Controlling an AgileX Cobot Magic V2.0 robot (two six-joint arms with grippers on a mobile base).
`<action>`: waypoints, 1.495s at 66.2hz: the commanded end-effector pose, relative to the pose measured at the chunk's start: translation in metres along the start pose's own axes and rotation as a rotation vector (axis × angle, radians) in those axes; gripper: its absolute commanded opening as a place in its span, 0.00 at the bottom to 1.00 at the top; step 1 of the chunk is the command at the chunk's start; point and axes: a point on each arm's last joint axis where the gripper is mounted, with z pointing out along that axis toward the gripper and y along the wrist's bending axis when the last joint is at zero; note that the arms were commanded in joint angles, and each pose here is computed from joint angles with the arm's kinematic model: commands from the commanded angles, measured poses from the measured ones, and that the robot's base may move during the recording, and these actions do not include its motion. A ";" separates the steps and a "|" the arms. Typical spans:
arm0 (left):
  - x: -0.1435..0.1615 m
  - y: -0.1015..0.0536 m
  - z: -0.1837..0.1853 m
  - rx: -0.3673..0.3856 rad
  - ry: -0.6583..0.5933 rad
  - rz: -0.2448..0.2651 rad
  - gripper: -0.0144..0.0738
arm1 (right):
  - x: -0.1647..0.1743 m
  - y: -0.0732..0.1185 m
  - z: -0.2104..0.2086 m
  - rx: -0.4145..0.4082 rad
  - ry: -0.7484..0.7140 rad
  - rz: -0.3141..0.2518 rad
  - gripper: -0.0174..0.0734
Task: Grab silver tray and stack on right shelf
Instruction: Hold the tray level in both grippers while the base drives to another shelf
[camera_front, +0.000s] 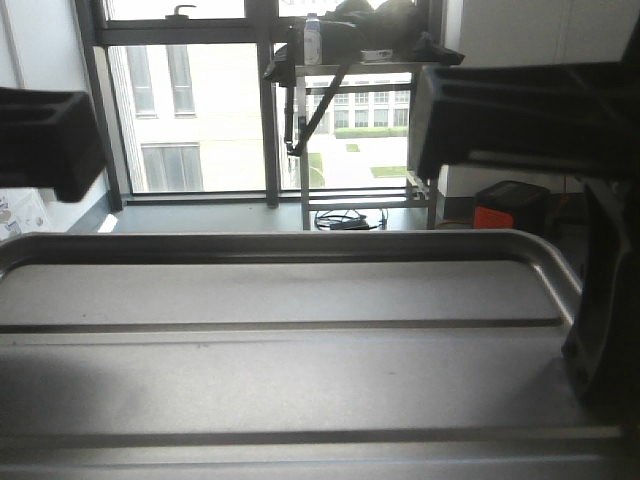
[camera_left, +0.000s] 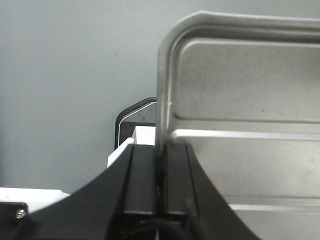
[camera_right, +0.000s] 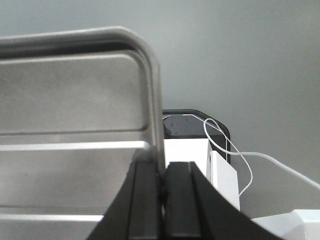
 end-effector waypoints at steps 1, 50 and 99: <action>0.003 0.015 -0.012 -0.130 0.024 0.008 0.05 | -0.008 -0.002 -0.013 -0.009 -0.063 -0.004 0.26; 0.002 0.015 -0.012 -0.132 0.022 0.009 0.05 | -0.008 -0.002 -0.013 -0.010 -0.064 -0.004 0.26; 0.002 0.015 -0.012 -0.132 0.022 0.009 0.05 | -0.008 -0.002 -0.013 -0.010 -0.064 -0.004 0.26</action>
